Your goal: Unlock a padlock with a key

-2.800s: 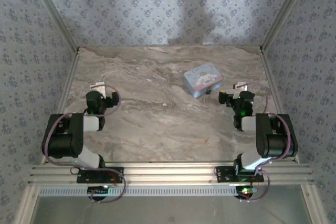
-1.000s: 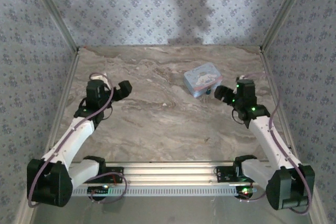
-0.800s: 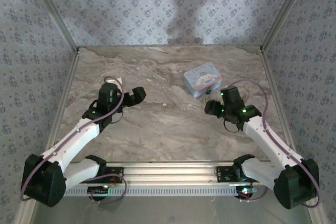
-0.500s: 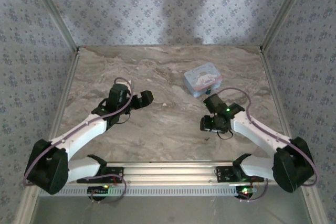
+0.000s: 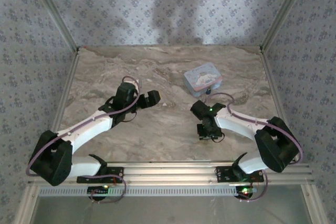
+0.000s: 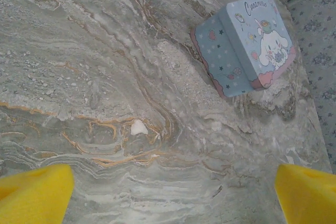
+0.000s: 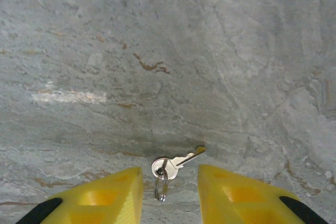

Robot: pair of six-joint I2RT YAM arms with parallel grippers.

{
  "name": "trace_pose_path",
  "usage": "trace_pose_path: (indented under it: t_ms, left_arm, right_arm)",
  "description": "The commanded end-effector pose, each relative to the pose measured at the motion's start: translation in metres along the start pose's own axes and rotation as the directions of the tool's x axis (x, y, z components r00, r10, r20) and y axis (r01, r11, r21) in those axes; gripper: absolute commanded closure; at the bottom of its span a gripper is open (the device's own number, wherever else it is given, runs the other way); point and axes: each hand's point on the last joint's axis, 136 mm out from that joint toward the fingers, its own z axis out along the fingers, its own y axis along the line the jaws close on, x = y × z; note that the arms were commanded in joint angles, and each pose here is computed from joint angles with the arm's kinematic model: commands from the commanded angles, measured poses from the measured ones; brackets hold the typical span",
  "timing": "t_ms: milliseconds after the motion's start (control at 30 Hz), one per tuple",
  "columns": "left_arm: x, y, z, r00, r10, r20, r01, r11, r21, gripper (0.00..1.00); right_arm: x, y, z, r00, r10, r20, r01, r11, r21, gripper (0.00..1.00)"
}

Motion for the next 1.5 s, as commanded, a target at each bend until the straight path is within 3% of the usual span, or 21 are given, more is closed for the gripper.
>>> trace_pose_path:
  t_ms: [0,1033,1300,1467]
  left_arm:
    - [-0.012,-0.014,0.000,1.000,0.004,0.030,-0.005,0.999,0.031,0.02]
    - [-0.014,-0.008,-0.004,0.999,0.013,0.039,-0.013,1.000,-0.010,0.02]
    - [-0.017,-0.004,-0.011,0.998,0.032,0.058,-0.030,0.999,-0.040,0.02]
    - [-0.019,-0.004,-0.014,0.998,0.020,0.064,-0.017,0.999,-0.037,0.02]
  right_arm:
    - [0.000,0.005,-0.003,1.000,0.005,-0.012,-0.005,1.000,0.000,0.68]
    - [0.015,0.007,0.014,0.997,-0.006,-0.082,0.009,1.000,0.028,0.86]
    - [0.012,0.004,0.012,0.998,-0.021,-0.065,0.024,0.999,0.048,0.98]
    - [0.001,0.002,0.001,0.999,-0.047,0.005,0.046,0.998,0.051,1.00]
